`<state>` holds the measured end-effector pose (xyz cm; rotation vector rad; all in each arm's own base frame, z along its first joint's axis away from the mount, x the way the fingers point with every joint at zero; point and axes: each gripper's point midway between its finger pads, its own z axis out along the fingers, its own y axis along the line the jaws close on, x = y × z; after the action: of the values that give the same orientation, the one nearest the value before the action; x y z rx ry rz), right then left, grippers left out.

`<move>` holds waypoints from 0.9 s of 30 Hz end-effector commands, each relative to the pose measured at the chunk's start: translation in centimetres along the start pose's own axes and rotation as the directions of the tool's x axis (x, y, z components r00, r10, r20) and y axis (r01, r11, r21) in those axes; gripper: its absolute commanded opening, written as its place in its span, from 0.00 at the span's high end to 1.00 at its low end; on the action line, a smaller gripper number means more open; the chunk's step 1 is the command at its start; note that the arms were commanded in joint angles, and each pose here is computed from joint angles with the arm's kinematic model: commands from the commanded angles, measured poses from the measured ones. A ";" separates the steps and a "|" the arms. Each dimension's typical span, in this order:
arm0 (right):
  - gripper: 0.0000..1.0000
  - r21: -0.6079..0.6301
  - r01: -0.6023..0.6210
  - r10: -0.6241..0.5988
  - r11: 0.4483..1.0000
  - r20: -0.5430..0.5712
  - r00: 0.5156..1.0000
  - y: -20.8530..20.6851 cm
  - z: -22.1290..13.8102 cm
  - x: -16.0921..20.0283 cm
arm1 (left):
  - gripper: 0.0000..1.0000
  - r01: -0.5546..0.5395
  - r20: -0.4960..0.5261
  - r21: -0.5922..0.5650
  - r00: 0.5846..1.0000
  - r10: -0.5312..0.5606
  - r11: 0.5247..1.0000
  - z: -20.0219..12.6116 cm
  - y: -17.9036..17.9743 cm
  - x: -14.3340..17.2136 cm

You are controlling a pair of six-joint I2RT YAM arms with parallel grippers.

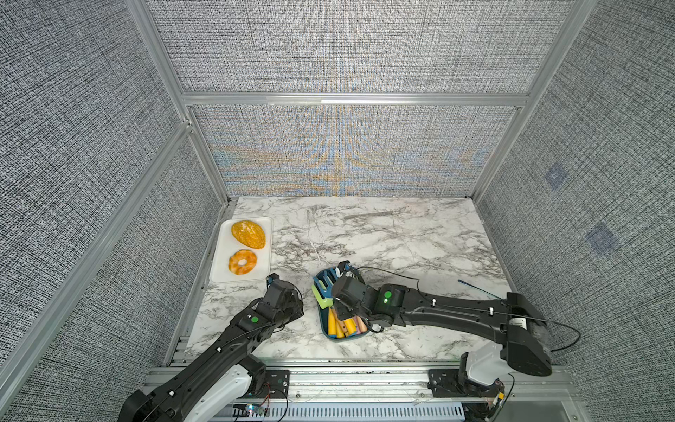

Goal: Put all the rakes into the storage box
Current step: Place the rake in the storage box.

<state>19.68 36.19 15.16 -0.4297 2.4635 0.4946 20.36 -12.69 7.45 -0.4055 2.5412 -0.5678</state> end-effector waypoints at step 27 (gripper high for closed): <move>0.01 0.192 0.169 -0.233 0.967 0.392 0.890 -7.4 -8.1 -12.3 | 0.01 -0.221 0.367 -0.111 0.897 0.247 0.969 -11.3 -6.3 -12.4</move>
<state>27.16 28.94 26.25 -0.4232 2.0422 0.3228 24.92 -10.66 23.65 -0.2310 2.2238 -0.3734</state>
